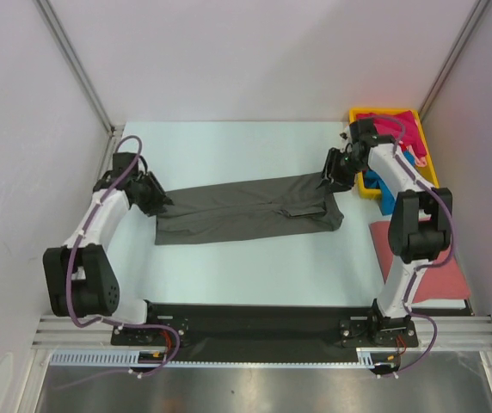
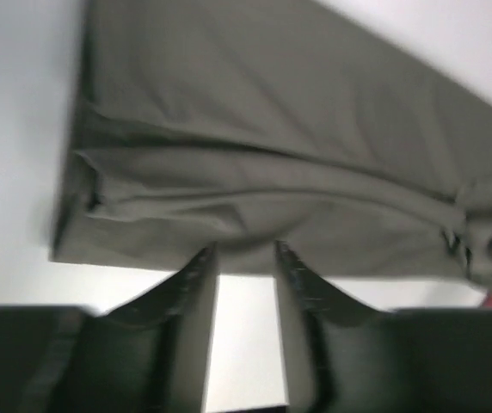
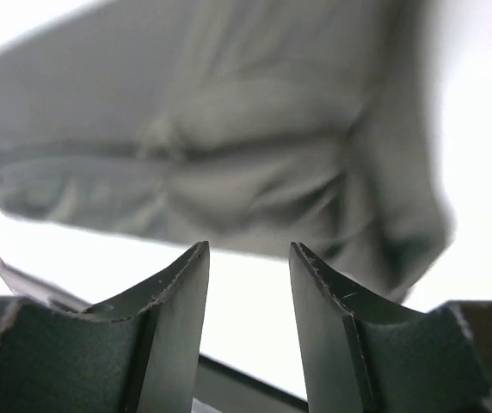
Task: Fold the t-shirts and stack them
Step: Fold the tshirt
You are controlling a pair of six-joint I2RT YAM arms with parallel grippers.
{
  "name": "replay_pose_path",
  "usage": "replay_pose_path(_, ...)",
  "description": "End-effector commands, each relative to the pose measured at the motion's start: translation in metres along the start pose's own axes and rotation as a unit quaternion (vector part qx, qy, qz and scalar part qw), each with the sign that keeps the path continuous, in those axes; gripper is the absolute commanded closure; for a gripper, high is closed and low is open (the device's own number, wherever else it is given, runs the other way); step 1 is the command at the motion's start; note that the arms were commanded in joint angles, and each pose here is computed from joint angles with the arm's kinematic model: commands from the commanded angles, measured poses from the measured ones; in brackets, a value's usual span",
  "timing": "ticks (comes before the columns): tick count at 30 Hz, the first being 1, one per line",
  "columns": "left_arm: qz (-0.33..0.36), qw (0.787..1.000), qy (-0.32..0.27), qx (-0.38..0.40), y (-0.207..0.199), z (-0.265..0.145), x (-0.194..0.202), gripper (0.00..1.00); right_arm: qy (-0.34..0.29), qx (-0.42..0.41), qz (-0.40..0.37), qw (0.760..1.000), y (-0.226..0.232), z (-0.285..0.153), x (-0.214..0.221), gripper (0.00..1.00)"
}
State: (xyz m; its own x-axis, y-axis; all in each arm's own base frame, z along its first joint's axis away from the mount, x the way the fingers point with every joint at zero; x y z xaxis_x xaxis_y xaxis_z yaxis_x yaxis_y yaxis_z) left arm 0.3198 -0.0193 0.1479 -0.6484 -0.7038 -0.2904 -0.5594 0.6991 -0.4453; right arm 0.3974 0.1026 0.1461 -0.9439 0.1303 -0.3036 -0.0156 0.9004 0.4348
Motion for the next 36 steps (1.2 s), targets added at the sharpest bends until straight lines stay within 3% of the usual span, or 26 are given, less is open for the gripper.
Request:
replay_pose_path(1,0.016,0.996,0.058,0.064,-0.002,0.017,0.033,0.66,0.017,-0.013,-0.046,0.999,0.031,-0.012,0.036,0.53)
replay_pose_path(7,0.042,0.994,0.098,0.034,0.008,0.045,0.037,0.81,0.045,-0.043,-0.068,0.996,0.062,0.003,0.072,0.59)
replay_pose_path(10,0.046,0.993,0.111,0.022,0.010,0.055,0.036,0.83,0.061,-0.047,-0.079,0.994,0.073,0.011,0.087,0.63)
replay_pose_path(19,0.060,0.994,0.096,-0.003,0.011,0.072,0.019,0.80,0.083,-0.037,-0.071,0.993,0.072,0.028,0.106,0.65)
replay_pose_path(28,0.102,0.991,0.081,-0.028,0.017,0.090,0.000,0.79,0.069,-0.013,-0.064,0.995,0.072,0.034,0.092,0.64)
replay_pose_path(36,0.092,0.993,0.069,0.015,0.005,0.060,0.014,0.78,0.040,0.062,-0.068,0.995,0.049,0.045,0.082,0.62)
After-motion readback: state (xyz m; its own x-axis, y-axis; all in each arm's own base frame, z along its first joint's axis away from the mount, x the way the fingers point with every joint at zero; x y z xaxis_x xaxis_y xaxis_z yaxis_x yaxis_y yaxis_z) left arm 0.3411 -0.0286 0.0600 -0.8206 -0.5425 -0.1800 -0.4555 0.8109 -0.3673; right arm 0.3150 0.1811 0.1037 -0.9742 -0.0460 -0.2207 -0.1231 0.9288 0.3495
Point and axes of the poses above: each gripper's point midway between its finger pads, its own z axis out along the fingers, its own y axis along the line the jaws close on, x = y × z, the point moved 4 cm from there along -z, back along the fingers, and after that the axes turned 8 degrees about -z, right-handed, at the moved point
